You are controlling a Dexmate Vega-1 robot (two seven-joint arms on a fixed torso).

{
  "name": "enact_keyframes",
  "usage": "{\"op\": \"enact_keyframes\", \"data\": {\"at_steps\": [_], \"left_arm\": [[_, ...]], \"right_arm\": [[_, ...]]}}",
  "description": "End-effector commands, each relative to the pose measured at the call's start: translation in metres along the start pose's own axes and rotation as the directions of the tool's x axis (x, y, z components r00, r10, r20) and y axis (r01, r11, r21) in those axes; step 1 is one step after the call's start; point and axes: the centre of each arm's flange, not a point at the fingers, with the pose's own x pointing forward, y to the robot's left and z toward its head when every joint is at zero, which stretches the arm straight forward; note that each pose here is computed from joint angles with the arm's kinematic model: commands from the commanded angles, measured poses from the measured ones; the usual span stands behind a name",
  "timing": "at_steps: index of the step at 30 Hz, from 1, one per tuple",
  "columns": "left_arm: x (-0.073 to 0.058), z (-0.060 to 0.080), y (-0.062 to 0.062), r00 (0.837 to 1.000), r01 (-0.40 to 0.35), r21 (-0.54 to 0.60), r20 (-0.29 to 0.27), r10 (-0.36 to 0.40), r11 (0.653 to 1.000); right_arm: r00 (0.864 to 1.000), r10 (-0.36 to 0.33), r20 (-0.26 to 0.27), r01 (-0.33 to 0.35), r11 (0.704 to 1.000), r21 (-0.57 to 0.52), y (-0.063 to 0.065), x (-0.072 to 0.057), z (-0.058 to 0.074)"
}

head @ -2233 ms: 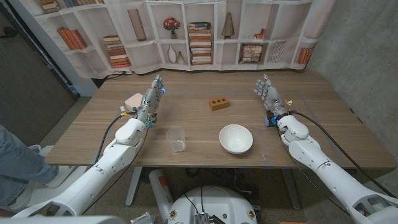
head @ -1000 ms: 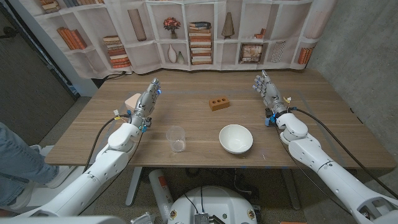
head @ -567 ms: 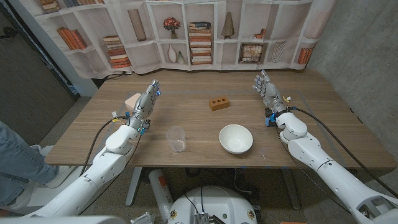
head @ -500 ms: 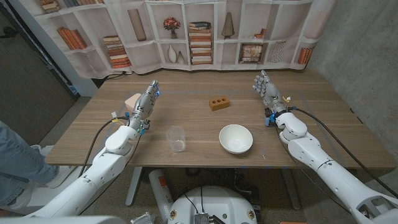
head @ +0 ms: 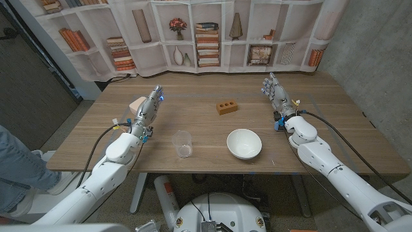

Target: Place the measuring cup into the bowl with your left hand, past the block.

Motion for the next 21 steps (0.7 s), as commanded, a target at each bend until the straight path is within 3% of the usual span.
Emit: {"op": "enact_keyframes", "data": {"at_steps": [1, 13, 21], "left_arm": [[-0.013, 0.002, 0.004, 1.0, -0.008, 0.026, 0.008, 0.008, 1.0], [-0.026, 0.008, 0.003, 0.999, 0.003, 0.034, 0.049, -0.004, 0.999], [-0.027, 0.009, -0.001, 0.998, 0.016, 0.045, 0.058, -0.019, 0.999]], "right_arm": [[1.0, -0.005, 0.0, 0.005, 1.0, 0.003, 0.001, 0.002, 0.0], [1.0, -0.014, 0.013, 0.013, 1.0, 0.006, 0.0, -0.008, 0.002], [1.0, -0.026, 0.017, 0.026, 1.0, 0.004, -0.003, -0.009, 0.003]]}}
